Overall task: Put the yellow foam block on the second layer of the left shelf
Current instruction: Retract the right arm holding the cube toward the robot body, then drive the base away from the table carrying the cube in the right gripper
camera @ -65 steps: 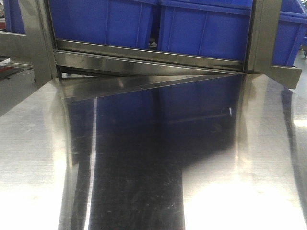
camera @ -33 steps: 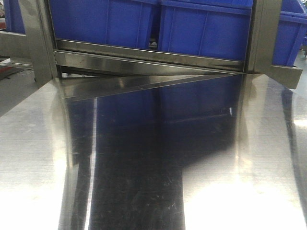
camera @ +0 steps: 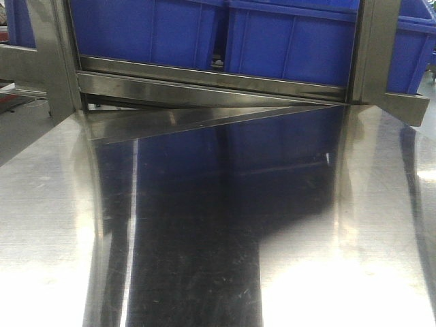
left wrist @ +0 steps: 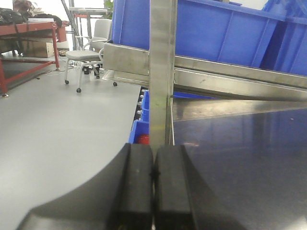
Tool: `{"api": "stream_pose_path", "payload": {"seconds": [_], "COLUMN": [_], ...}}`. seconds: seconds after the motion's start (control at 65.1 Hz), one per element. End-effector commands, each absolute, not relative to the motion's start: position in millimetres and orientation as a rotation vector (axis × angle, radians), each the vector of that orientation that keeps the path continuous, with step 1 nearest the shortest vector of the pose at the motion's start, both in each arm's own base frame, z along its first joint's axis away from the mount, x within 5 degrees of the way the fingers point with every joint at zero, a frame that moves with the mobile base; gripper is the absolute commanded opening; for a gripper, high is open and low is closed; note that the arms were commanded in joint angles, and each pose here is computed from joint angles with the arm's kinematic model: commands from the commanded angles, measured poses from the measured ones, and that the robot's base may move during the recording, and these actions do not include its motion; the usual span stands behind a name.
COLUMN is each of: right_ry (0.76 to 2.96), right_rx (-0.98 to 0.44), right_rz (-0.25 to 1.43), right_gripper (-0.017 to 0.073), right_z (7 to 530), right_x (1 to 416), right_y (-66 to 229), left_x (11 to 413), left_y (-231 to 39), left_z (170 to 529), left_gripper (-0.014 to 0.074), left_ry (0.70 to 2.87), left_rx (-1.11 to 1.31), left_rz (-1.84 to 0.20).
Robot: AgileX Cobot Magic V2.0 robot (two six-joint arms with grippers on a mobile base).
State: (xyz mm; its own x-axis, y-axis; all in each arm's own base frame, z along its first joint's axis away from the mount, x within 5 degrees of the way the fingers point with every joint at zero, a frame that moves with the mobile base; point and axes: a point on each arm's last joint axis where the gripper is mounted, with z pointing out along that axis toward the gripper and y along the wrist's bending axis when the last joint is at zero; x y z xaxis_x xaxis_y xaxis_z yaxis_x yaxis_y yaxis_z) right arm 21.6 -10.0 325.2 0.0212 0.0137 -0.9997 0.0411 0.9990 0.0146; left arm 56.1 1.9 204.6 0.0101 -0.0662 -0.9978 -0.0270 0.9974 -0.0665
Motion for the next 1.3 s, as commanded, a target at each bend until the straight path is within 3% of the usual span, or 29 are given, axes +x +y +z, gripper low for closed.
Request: {"api": "stream_pose_path", "payload": {"seconds": [0.0,1.29], "right_ry": [1.454,1.461], "right_rx": [0.016,0.018], "right_rz": [-0.041,-0.042], "right_gripper": [0.0342,0.0342], "right_z": [340.5,339.8], "right_x": [20.0,20.1], "right_y": [-9.3,-9.4], "left_x": [57.6,57.6], "left_y": [0.6,0.6], "left_z": [202.7,203.3], "left_gripper": [0.0136,0.0136], "left_ry": [1.514,1.508], "left_rx": [-0.063,-0.062], "left_rz": [-0.049,-0.05]}}
